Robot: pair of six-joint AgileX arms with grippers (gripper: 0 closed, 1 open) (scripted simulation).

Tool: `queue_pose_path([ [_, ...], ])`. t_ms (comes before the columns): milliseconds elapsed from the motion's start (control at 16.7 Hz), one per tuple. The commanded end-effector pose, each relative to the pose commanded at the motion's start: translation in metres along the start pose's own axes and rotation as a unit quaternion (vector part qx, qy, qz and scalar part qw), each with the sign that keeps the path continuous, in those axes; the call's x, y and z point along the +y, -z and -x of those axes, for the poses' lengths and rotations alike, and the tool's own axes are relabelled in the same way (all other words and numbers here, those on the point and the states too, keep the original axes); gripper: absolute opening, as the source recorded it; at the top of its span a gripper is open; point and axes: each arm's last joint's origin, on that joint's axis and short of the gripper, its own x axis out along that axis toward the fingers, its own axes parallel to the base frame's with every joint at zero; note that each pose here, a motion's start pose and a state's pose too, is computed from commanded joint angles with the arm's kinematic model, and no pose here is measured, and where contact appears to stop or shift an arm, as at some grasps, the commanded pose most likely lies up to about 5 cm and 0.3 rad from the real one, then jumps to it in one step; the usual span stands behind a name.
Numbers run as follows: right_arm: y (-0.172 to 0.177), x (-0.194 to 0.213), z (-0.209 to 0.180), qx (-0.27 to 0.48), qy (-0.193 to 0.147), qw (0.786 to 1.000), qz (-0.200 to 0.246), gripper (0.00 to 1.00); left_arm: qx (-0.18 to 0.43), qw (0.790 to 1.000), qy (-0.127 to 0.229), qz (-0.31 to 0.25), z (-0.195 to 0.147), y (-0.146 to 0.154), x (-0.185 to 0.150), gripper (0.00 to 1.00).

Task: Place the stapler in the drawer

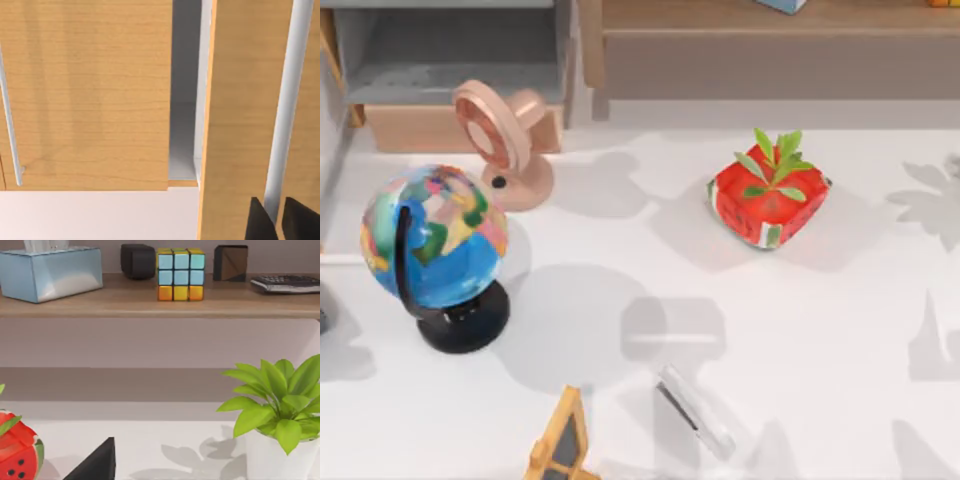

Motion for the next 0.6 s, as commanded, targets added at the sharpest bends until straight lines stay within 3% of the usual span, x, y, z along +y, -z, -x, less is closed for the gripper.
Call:
queue_pose_path([
  [480,0.0,0.0,0.0,0.0,0.0,1.0,0.0,1.0,0.0,1.0,0.0,0.0,0.0,0.0,0.0,0.98],
  [600,0.0,0.0,0.0,0.0,0.0,1.0,0.0,1.0,0.0,1.0,0.0,0.0,0.0,0.0,0.0,1.0],
])
